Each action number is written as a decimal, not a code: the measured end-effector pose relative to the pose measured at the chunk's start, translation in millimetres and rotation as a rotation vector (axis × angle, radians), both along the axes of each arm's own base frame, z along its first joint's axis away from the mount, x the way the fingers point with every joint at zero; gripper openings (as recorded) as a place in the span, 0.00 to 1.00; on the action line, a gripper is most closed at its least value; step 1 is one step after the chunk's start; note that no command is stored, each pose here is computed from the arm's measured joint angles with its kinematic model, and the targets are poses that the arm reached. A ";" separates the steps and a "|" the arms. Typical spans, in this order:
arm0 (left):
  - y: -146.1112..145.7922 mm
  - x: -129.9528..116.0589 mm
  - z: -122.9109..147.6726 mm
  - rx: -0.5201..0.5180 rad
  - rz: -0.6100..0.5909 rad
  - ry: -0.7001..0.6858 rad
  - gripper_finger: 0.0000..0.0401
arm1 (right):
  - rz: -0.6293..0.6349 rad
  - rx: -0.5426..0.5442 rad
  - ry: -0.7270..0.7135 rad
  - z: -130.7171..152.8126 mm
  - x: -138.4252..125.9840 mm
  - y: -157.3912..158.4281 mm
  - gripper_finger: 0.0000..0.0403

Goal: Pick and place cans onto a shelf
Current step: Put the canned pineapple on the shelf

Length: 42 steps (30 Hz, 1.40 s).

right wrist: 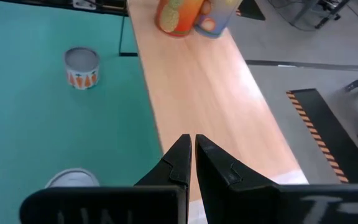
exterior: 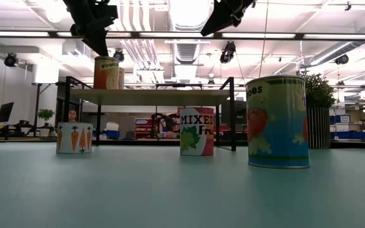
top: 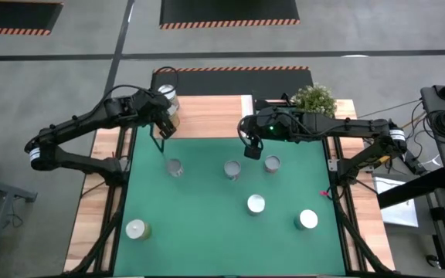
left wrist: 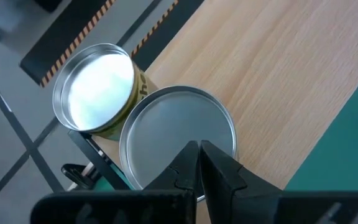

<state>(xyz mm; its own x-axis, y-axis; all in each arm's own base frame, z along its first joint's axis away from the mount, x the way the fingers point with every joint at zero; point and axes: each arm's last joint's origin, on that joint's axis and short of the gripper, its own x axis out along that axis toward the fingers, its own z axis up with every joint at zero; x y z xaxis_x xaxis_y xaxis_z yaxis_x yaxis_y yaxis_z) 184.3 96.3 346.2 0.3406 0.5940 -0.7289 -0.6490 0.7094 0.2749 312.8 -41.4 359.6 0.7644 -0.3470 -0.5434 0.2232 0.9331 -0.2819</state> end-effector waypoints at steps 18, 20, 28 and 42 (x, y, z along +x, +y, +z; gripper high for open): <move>1.4 0.4 3.1 0.033 0.032 -0.032 0.00 | 0.032 0.023 -0.001 -0.6 0.2 1.2 0.03; 1.1 -0.2 6.4 0.042 0.032 -0.052 0.00 | 0.032 0.023 -0.001 -0.6 0.2 1.2 0.03; -5.9 -16.5 18.6 0.112 0.060 -0.063 0.00 | 0.033 0.022 0.007 -3.1 0.2 1.2 0.03; -6.1 -25.5 2.9 0.073 0.209 -0.032 0.00 | 0.032 0.025 0.012 -5.0 0.1 1.2 0.03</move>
